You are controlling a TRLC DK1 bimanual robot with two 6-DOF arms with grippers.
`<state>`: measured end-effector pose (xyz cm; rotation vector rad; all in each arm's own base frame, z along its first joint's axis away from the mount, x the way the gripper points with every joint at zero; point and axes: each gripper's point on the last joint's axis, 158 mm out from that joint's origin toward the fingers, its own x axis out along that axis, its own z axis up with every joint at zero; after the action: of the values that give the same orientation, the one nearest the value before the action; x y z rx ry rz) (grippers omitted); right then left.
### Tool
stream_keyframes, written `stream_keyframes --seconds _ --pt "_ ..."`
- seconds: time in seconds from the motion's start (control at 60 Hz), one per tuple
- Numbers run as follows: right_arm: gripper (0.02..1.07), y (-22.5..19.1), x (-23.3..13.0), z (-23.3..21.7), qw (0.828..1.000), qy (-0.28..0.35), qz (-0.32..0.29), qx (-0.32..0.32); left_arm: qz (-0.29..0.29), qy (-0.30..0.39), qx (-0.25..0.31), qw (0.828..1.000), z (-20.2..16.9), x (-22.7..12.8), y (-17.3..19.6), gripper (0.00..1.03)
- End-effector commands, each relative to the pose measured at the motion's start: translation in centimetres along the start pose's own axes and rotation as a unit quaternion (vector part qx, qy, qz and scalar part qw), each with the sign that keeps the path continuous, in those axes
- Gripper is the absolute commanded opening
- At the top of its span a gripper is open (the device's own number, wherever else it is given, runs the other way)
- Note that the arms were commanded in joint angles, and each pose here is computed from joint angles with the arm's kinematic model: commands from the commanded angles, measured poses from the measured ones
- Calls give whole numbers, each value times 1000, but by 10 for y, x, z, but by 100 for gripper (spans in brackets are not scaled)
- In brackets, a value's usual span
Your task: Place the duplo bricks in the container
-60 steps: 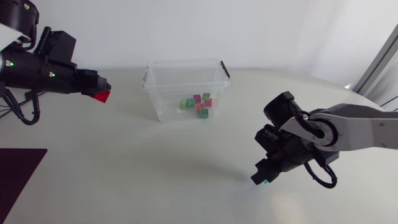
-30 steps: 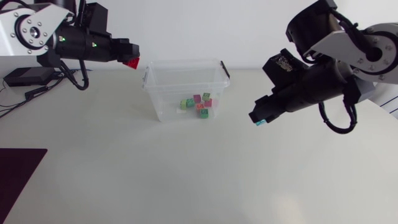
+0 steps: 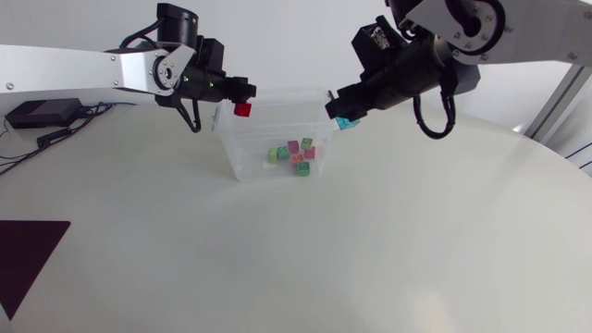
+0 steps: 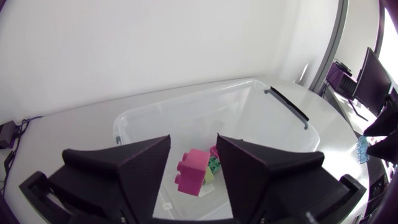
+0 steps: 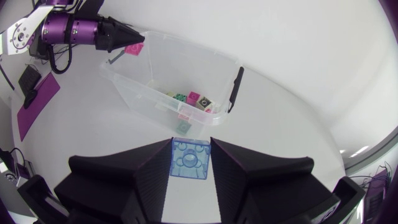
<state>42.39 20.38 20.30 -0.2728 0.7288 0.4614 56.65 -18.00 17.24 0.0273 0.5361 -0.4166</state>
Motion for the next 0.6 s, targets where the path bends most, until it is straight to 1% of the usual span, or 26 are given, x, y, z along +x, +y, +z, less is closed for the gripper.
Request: stream_keyframes --seconds 0.0,0.133,0.217,0.333,0.433,0.55,0.583 --pt "29 2 14 19 1000 -20 4 7 3 -18 -13 1000 15 0 3 100" --pt "30 2 30 41 999 -49 5 9 11 -39 -12 999 34 -31 9 100" --pt "30 2 44 50 998 -59 7 11 15 -48 -9 999 43 -60 8 100" --pt "30 1 67 59 997 -70 5 12 15 -65 4 998 53 -110 -3 100" --pt "31 0 82 70 996 -88 4 11 17 -68 13 997 53 -147 -9 100" --pt "33 -3 98 78 994 -105 -8 12 23 -54 16 998 39 -186 -11 100" --pt "40 -4 105 78 994 -107 -13 12 24 -45 19 999 30 -197 -13 100"
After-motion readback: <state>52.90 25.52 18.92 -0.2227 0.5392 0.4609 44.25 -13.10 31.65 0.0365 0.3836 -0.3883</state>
